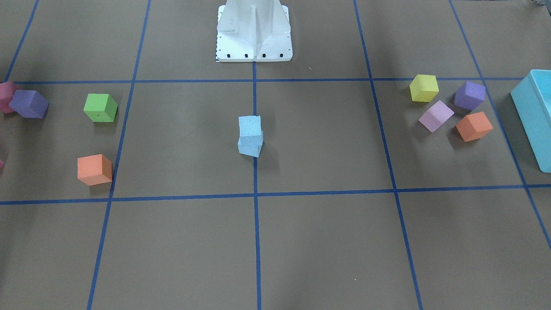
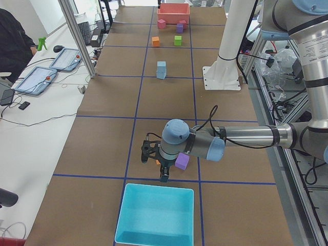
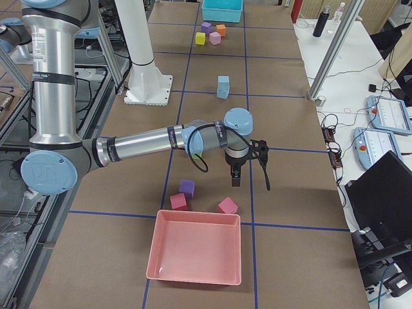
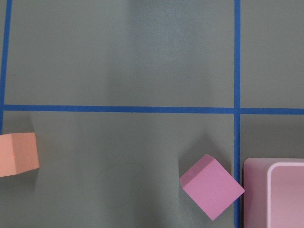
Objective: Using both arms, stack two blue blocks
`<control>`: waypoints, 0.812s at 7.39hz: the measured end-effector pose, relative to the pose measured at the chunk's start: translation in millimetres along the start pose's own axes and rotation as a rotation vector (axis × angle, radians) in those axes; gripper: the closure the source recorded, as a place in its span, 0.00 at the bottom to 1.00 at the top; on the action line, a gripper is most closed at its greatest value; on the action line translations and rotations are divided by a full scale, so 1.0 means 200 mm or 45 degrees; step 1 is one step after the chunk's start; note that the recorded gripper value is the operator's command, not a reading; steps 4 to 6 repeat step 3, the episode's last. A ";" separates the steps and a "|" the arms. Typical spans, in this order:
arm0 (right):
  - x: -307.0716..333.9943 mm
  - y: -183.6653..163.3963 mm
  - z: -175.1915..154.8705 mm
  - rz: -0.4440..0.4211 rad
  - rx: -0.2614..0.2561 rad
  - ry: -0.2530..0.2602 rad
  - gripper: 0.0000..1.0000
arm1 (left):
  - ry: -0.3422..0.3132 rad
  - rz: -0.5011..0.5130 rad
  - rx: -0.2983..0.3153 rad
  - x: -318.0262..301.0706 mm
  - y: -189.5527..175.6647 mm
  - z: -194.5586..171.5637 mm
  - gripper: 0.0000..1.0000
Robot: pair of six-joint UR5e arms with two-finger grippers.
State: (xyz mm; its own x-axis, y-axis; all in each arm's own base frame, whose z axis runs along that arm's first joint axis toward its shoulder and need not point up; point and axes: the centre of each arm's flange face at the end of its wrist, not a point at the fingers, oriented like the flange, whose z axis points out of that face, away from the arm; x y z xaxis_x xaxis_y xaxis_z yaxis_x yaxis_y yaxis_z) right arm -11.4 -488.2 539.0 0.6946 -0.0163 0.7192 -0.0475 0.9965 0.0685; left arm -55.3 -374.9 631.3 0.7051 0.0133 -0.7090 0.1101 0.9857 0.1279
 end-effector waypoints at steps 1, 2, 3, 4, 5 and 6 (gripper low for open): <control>-0.01 -0.01 0.00 -0.001 0.001 0.001 0.00 | 0.000 -0.001 0.001 0.00 0.00 0.00 0.02; 0.00 -0.01 0.01 0.003 -0.003 0.005 0.00 | 0.000 -0.001 0.001 0.00 0.00 0.00 0.02; 0.01 -0.01 0.01 0.007 -0.007 0.008 0.00 | 0.000 -0.001 0.002 0.00 0.00 0.00 0.02; 0.01 -0.01 0.01 0.007 -0.007 0.008 0.00 | 0.000 -0.001 0.002 0.00 0.00 0.00 0.02; 0.01 -0.01 0.01 0.007 -0.007 0.008 0.00 | 0.000 -0.001 0.002 0.00 0.00 0.00 0.02; 0.01 -0.01 0.01 0.007 -0.007 0.008 0.00 | 0.000 -0.001 0.002 0.00 0.00 0.00 0.02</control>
